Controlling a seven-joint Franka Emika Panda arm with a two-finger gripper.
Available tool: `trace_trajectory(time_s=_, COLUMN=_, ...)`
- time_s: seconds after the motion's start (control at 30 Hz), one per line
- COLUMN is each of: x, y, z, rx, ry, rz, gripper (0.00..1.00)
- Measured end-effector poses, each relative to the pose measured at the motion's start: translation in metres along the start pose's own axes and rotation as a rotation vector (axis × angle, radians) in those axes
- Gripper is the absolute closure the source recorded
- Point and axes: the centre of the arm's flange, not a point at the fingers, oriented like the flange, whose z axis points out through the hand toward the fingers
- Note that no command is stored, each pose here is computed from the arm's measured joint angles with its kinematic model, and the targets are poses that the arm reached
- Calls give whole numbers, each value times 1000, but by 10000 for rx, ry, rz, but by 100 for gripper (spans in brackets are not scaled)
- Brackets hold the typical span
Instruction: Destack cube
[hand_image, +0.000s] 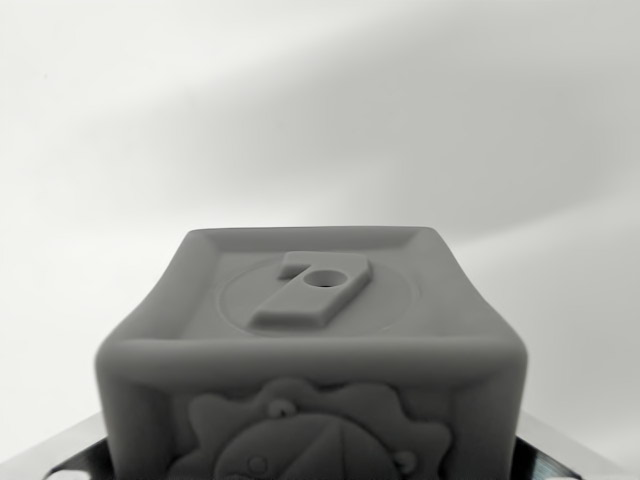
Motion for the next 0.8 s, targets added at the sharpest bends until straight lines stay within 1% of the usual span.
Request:
trace_trajectory(time_s=0.07, x=2, y=-1, z=0, rx=1, ry=-1, rz=138, gripper=100)
trace_trajectory(time_s=0.17, x=6, y=-4, z=2, rx=-9, ry=2, rz=406, gripper=100)
trace_trajectory(time_s=0.5, x=19, y=-12, z=6, rx=2, ry=1, rz=1203, gripper=100)
trace_trajectory(time_s=0.57, x=19, y=-12, z=9, rx=-12, ry=-5, rz=1238, gripper=100)
trace_trajectory(time_s=0.73, x=19, y=-11, z=29, rx=-89, ry=2, rz=1256, gripper=100)
trace_trajectory(time_s=0.8, x=19, y=-11, z=34, rx=-93, ry=6, rz=1260, gripper=100)
